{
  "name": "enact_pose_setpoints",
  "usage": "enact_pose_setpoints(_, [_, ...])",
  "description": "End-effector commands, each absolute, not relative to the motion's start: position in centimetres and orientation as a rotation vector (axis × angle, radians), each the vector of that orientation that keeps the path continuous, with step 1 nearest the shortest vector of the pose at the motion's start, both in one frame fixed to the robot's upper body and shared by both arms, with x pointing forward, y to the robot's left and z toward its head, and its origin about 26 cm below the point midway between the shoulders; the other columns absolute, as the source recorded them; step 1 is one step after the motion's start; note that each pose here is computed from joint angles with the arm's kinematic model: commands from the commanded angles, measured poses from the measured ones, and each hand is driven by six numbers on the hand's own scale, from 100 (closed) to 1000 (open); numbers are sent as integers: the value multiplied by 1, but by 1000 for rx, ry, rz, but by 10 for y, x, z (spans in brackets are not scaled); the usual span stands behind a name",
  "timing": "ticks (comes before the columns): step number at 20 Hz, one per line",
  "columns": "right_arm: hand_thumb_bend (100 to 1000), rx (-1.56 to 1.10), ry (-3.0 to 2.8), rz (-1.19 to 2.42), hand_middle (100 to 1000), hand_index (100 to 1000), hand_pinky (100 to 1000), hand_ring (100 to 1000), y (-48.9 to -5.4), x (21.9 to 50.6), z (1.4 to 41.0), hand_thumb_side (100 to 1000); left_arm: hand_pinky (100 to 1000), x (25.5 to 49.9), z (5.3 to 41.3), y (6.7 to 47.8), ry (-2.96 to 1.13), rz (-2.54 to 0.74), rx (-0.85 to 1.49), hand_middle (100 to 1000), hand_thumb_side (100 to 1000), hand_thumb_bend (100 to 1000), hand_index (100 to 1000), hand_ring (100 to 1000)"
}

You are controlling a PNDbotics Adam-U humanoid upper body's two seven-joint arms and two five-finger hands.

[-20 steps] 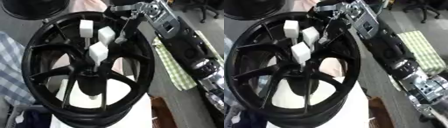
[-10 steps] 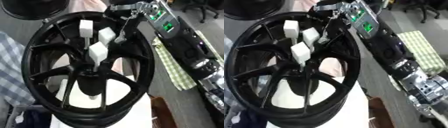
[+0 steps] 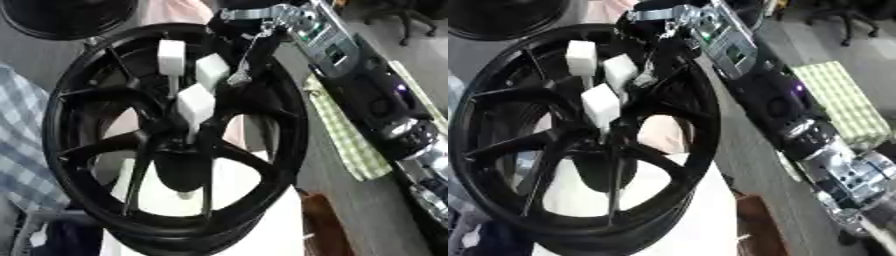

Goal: Pull the pin out of the wheel hub.

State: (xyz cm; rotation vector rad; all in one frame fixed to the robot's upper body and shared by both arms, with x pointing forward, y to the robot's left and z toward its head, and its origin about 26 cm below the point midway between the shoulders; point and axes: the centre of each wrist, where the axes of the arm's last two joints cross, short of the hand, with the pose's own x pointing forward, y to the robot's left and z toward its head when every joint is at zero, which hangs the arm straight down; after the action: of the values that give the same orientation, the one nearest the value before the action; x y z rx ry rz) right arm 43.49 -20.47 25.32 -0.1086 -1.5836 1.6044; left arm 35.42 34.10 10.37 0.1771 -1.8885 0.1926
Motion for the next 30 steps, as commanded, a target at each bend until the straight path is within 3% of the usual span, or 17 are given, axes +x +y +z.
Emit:
enact_pose_setpoints(1, [372,-151,-1613,1592,251,499,579,549,-210,433,267,100,628,356,118,342,-1928,181,186,427,786,100,705,567])
enact_pose_setpoints(9, [416,-168,-1640,1580,235,488,575,539,-211,431,274,100,626,355,117,342,-1926,183,189,424,785,100,703,565])
enact_pose_setpoints(22, [412,-146,-1676,1557,227,487,568,535,-221,425,308,100,625,353,115,343,-1918,185,195,422,785,100,701,565])
enact_pose_setpoints(26, [405,-126,-1732,1452,228,493,562,536,-241,420,329,100,624,352,115,344,-1915,185,199,422,784,100,701,565])
enact_pose_setpoints(30, [399,-150,-1806,1258,230,497,556,537,-289,408,356,100,624,350,115,348,-1914,191,216,422,782,100,701,566])
